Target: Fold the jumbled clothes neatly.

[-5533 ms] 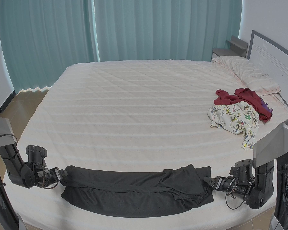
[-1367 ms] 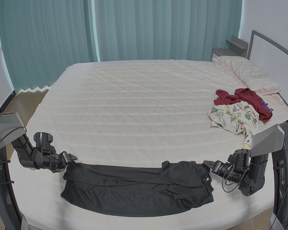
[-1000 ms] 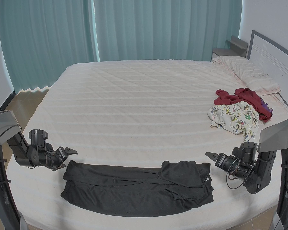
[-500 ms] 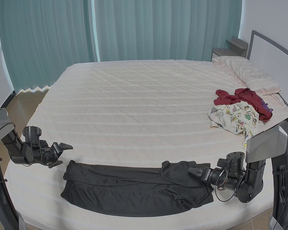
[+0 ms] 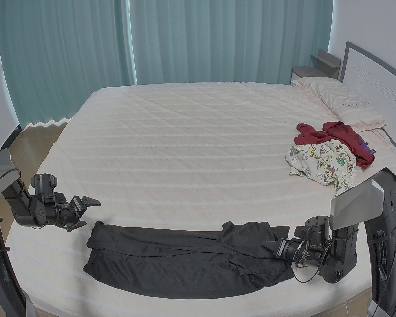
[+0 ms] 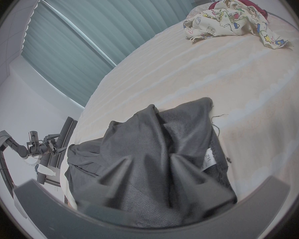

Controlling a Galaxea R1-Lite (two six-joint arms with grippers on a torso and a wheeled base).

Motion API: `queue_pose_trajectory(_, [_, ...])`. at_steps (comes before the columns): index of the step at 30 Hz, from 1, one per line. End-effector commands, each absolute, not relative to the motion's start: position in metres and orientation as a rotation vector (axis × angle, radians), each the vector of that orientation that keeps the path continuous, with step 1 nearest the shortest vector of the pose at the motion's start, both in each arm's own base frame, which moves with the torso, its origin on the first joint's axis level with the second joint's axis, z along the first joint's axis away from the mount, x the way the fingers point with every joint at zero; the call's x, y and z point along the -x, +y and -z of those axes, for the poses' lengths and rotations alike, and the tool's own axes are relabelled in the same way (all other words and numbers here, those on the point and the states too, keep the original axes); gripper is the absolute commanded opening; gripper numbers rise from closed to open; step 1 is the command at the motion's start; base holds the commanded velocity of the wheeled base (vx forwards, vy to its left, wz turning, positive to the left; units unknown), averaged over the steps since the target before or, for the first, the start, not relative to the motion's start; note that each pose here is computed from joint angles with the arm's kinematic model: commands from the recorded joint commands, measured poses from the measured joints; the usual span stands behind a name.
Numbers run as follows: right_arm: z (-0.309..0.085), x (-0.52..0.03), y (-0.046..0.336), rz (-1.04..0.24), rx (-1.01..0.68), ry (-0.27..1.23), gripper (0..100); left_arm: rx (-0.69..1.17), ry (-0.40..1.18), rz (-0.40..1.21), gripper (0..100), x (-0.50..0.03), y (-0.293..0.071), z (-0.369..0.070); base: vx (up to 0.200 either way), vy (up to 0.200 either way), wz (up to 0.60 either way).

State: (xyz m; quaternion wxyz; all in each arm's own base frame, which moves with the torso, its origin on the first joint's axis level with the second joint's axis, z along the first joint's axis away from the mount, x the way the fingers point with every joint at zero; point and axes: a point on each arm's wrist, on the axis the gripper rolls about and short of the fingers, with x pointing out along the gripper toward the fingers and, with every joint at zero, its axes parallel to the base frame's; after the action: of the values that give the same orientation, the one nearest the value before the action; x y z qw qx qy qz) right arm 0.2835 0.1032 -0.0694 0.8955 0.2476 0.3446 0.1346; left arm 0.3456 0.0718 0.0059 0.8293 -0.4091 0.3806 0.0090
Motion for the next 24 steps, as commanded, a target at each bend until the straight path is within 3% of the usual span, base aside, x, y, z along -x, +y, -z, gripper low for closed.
queue_pose_trajectory(1, [0.067, -0.281, 0.101, -0.272, -0.517, 0.713, 0, 0.868, 0.810, -0.020, 100, -0.345, 0.072, -0.005, 0.000, 0.000, 0.00])
queue_pose_trajectory(24, [0.064, -0.266, 0.081, -0.228, -0.475, 0.735, 0, 0.863, 0.817, -0.020, 100, -0.345, 0.071, -0.003, 0.000, 0.000, 0.00])
